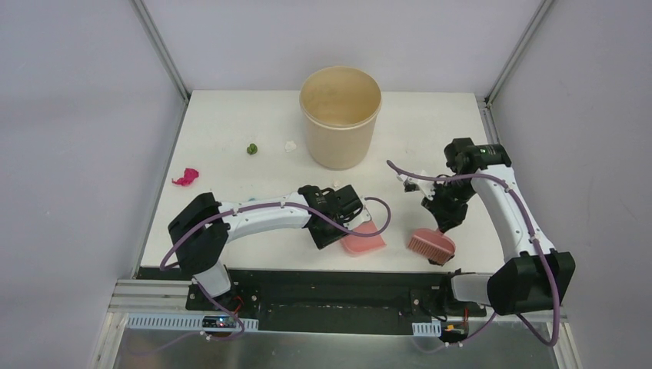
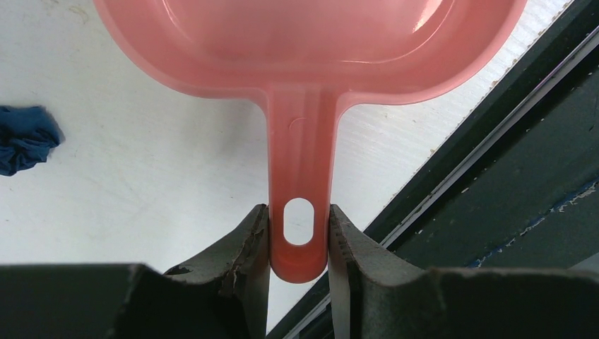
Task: Sweep away the paper scraps from the table
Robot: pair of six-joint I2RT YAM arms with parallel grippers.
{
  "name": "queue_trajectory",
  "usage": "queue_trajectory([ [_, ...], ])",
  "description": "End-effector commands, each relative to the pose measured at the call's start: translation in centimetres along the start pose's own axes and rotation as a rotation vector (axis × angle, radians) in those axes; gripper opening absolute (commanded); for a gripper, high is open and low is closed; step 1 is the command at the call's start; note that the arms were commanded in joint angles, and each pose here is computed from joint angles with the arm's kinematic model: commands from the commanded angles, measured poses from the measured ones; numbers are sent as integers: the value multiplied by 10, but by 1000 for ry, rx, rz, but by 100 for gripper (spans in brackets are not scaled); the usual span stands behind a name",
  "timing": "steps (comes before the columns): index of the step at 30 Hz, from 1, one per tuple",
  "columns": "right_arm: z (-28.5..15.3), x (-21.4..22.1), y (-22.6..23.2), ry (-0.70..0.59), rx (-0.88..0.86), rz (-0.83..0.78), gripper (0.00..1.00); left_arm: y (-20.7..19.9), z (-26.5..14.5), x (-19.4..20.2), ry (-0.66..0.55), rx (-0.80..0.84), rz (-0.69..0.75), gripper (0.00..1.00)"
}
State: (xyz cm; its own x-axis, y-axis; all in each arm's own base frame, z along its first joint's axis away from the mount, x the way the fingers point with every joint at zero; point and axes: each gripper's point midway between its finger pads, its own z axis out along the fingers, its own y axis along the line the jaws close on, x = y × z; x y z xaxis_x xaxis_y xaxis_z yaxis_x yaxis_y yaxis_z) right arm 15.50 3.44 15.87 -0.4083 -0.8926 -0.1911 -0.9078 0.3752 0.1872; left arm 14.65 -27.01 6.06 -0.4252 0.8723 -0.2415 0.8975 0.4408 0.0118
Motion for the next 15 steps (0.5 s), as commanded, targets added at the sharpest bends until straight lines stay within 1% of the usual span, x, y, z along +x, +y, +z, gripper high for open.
queue_trajectory([
  [1, -11, -9, -17, -21, 91, 71, 0, 3, 0, -1, 3, -26, -5, 0],
  [4, -23, -35, -39, -98, 150, 117, 0, 2, 0, 0, 4, -21, -4, 0],
  [7, -31, -54, -65, -148, 209, 166, 0, 0, -1, -1, 2, -14, -2, 0],
  [10, -40, -69, -97, -191, 321, 239, 0, 2, -2, -1, -3, -21, -7, 0],
  [12, -49, -80, -105, -233, 345, 287, 0, 1, -3, -1, -6, -20, -6, 0],
  [15, -69, -88, -105, -293, 390, 335, 0, 1, -5, -3, -14, -16, -4, 0],
])
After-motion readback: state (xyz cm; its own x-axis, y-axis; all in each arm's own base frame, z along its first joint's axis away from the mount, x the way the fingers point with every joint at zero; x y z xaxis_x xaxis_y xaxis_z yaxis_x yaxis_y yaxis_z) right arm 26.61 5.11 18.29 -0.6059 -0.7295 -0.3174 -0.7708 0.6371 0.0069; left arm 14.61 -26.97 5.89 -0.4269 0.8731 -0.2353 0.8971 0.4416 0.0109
